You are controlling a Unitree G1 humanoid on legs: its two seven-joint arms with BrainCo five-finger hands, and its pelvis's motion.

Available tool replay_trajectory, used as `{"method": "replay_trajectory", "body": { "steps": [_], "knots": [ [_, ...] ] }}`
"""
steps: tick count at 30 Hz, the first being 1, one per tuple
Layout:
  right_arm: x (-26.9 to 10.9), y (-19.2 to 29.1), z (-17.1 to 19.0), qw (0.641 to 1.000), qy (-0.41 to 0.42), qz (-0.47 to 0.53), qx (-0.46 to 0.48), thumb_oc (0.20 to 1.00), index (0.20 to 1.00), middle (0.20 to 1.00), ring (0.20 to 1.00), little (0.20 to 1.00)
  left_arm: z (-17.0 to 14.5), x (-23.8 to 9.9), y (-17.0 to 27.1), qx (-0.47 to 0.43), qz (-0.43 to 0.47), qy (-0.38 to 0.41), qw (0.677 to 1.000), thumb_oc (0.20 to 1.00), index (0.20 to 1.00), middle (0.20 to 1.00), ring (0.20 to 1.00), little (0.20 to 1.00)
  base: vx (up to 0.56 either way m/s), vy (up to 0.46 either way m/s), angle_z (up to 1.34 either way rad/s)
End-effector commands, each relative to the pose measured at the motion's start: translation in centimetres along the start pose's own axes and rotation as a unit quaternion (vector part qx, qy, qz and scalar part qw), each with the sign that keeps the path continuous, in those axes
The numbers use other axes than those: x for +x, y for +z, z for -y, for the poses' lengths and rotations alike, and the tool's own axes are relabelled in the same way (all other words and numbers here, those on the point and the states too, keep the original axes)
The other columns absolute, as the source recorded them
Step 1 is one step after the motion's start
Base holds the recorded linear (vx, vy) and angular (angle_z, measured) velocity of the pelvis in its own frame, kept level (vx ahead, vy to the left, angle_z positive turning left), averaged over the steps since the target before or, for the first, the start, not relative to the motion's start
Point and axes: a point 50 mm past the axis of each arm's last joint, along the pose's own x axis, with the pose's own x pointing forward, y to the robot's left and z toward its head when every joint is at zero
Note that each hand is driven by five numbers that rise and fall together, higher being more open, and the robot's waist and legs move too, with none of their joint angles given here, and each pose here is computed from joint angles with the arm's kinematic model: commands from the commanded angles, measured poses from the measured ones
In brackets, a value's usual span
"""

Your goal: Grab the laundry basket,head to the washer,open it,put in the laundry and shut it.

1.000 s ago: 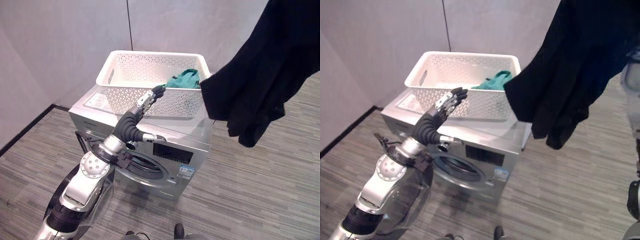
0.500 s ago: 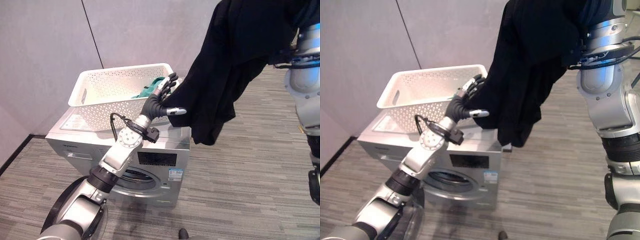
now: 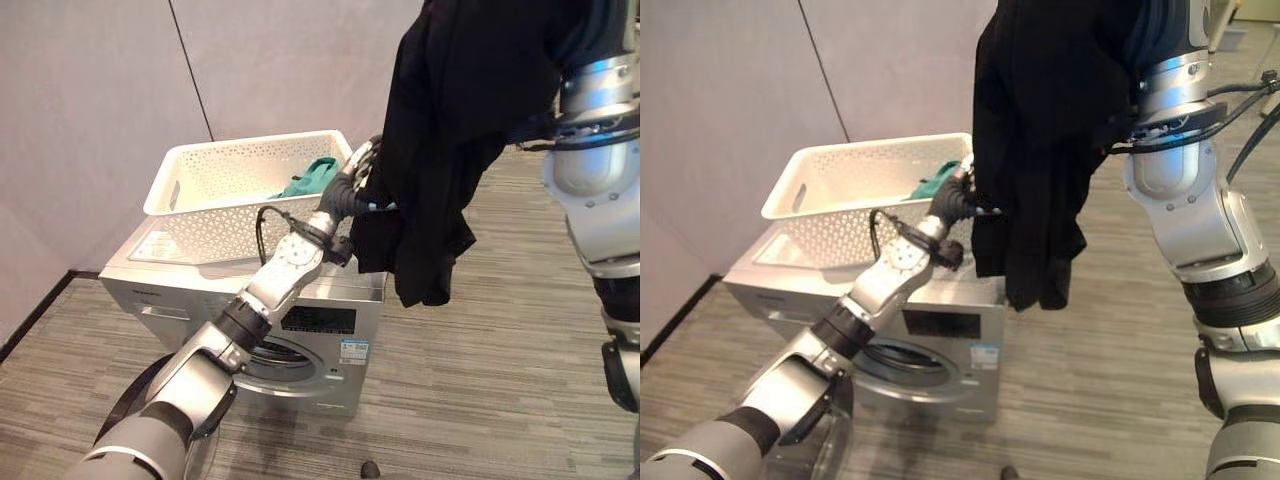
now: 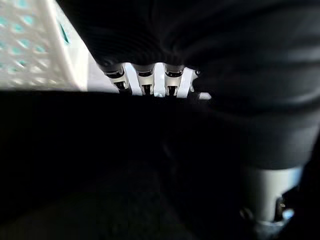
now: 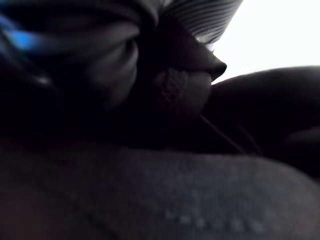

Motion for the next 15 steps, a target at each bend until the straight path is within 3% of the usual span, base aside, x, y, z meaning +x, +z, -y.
{"method": "replay_trajectory", "body": {
  "steps": [1,15],
  "knots": [
    [1.1,1.1,1.4,0.999,-0.023,0.03,0.021,0.2,0.2,0.2,0.2,0.2,2.2,2.7,3.8,0.022,0.056,-0.034,0.998,1.0,1.0,1.0,1.0,1.0,0.01,-0.009,0.09],
    [-1.3,-0.2,-1.2,0.992,-0.004,-0.043,0.122,0.2,0.2,0.2,0.2,0.2,6.0,3.7,3.9,-0.046,0.029,-0.062,0.997,1.0,1.0,1.0,1.0,1.0,0.0,-0.003,0.17]
  ]
}}
